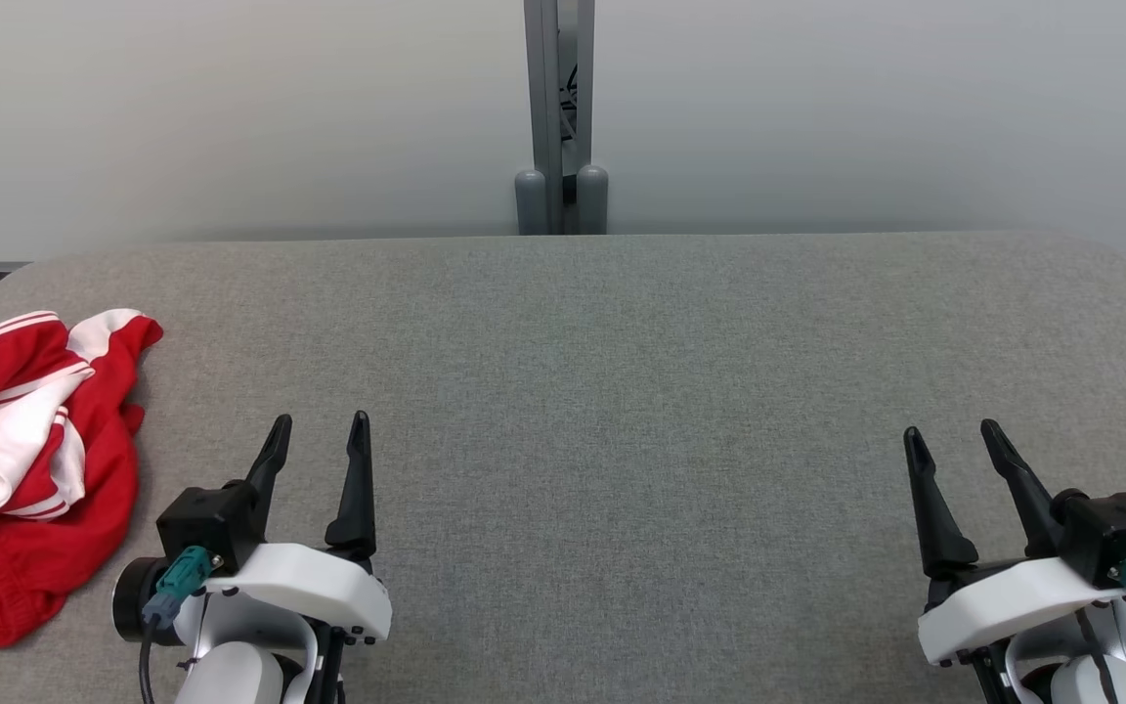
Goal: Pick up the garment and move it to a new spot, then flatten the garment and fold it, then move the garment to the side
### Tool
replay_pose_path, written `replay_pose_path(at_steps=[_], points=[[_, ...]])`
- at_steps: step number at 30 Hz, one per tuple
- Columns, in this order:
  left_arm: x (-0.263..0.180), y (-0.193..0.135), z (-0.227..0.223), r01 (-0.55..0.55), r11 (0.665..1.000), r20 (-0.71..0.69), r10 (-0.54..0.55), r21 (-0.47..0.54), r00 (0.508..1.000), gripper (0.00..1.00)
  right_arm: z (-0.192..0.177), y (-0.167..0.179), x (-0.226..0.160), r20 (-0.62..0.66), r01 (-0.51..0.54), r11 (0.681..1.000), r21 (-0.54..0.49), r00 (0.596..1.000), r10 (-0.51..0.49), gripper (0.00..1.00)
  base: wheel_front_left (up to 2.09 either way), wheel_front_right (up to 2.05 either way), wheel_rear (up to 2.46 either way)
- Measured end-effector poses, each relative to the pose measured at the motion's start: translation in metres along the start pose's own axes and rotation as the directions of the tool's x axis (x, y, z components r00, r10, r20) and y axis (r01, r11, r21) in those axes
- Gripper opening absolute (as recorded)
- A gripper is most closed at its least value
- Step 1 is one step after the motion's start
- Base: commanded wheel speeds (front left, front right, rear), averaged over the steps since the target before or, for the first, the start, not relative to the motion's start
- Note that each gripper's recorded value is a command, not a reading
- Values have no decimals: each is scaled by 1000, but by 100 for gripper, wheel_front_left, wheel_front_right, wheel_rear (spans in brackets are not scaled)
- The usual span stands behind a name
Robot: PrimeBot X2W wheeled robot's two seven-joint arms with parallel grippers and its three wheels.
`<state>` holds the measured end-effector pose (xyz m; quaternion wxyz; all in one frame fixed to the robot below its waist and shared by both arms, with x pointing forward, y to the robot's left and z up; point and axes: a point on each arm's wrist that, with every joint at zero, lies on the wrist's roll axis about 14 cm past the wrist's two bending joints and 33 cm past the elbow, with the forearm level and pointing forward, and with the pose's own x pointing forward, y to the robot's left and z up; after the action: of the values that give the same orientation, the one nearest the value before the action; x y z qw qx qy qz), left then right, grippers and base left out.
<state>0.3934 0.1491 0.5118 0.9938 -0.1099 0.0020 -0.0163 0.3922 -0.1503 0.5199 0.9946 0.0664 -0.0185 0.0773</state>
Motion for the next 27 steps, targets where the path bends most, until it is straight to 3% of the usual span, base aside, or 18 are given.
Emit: replay_pose_path(at_steps=[20, 27], points=[[3, 2, 2, -1, 991, -15, 3, 134, 1000, 100, -3, 3, -6, 14, -7, 995, -95, 1000, 8, 100, 0, 0, 0], [4, 1, -1, 1, 991, -26, 2, 131, 1000, 100, -3, -3, -6, 17, 10, 997, -71, 1000, -9, 100, 0, 0, 0]])
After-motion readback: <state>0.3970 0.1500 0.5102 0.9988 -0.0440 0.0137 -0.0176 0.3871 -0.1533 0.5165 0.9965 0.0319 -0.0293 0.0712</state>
